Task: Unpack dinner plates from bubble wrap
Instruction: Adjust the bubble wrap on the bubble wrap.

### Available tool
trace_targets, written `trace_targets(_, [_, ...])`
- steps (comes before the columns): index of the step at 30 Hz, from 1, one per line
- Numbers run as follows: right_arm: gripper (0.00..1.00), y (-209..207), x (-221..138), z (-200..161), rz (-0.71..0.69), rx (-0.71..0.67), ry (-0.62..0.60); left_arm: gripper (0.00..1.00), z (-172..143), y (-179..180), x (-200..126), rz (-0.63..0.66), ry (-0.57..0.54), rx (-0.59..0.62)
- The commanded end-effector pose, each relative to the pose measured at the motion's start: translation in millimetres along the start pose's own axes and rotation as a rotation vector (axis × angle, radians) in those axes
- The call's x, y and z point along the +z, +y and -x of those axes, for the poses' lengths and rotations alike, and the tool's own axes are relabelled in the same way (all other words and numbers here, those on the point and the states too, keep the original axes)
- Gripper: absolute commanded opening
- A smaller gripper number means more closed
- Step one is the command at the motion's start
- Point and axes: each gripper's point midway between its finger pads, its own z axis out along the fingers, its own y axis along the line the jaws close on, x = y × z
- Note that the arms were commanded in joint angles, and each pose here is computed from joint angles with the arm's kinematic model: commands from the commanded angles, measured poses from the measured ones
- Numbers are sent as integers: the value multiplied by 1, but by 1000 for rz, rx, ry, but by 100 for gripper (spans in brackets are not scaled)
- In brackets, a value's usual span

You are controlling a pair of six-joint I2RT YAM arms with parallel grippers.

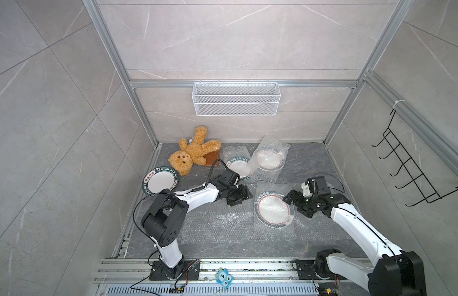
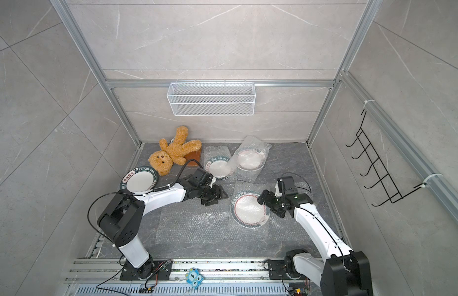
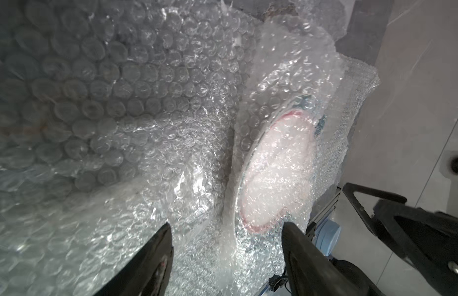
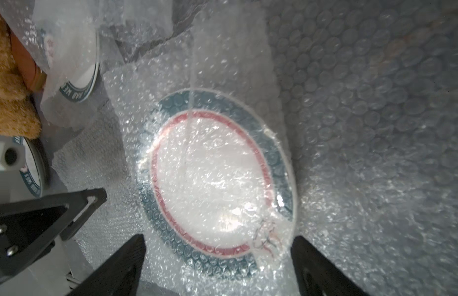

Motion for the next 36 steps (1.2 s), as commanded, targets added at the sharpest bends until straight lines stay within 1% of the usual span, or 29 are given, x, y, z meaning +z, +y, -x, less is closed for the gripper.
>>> trace_targets(1, [91, 21, -7, 1, -83, -98, -49, 74, 15, -23, -16, -124, -45, -11])
trace_targets(3, [90, 42, -2, -6, -117, -179, -57, 76, 15, -14, -25, -129, -66, -36])
trace_targets(7, [88, 79, 22, -21, -250, -315, -64, 81, 8, 20, -44, -129, -108, -124])
trace_targets(11, [86, 103, 51, -30, -321, -348, -52, 83, 0, 48, -55, -118, -124, -180])
trace_targets(17, [78, 108, 83, -30, -453, -336, -61, 83, -8, 71, -63, -84, -133, -200])
trace_targets(19, [77, 107, 90, -31, -491, -334, -68, 83, -10, 79, -61, -77, -130, -209])
trace_targets(22, [72, 102, 97, -32, -542, -326, -86, 83, -12, 86, -59, -94, -128, -223])
trace_targets(25, [69, 94, 101, -31, -578, -319, -106, 83, -16, 97, -57, -80, -124, -241])
trace_targets(29, [67, 89, 110, -32, -614, -323, -101, 83, -22, 110, -55, -63, -117, -265])
trace_targets(32, [60, 87, 115, -32, -627, -327, -104, 83, -24, 114, -54, -63, -113, -271])
trace_targets(36, [57, 87, 123, -32, -648, -337, -97, 83, -24, 117, -53, -57, -114, -273])
